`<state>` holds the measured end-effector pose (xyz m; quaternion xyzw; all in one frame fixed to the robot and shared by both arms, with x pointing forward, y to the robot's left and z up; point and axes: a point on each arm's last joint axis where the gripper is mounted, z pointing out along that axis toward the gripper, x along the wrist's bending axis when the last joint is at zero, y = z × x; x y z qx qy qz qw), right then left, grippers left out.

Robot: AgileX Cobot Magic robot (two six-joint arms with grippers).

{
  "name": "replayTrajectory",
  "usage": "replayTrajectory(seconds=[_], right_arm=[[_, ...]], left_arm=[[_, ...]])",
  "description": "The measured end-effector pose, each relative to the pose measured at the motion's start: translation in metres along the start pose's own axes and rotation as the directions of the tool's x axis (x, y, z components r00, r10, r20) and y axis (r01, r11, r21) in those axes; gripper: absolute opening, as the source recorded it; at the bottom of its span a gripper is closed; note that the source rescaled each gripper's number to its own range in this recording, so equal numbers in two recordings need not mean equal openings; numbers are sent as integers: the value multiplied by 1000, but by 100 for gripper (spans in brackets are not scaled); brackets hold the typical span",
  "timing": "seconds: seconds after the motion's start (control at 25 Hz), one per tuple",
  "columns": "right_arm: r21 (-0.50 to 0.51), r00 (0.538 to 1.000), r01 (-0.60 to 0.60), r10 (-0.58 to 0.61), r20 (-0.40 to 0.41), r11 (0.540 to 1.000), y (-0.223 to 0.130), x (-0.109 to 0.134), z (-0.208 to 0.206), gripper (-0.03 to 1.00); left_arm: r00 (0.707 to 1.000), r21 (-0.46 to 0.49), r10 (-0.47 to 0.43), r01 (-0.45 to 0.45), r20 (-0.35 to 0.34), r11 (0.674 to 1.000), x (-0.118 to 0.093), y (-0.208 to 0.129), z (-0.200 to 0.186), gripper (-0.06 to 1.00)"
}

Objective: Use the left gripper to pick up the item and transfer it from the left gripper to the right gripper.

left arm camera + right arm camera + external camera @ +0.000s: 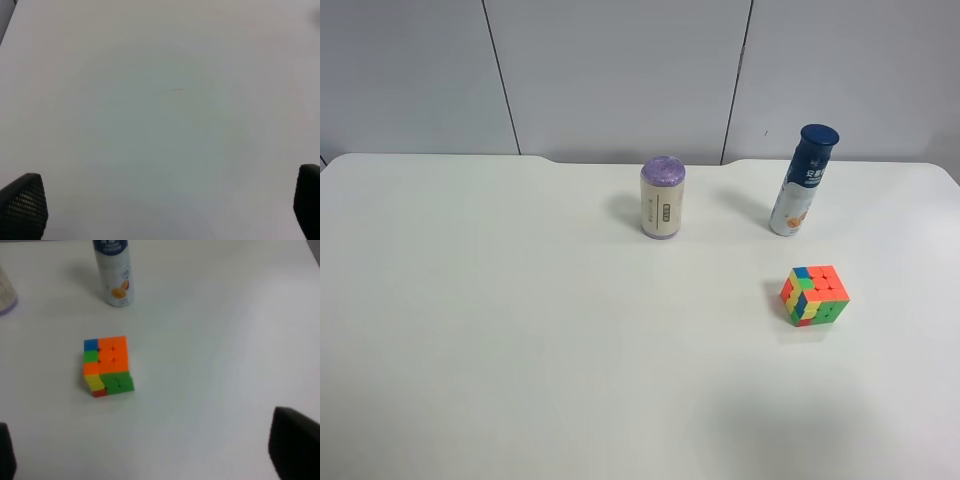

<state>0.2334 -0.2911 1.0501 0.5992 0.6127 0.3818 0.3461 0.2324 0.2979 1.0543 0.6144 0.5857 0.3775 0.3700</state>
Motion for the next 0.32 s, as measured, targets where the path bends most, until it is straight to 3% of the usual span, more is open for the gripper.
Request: replayTrajectory(seconds=[0.32], right_arm=[[0,1000,0,0,0,1000,0,0,0,100]], left_arm=[[1000,0,0,0,0,1000,0,0,0,100]])
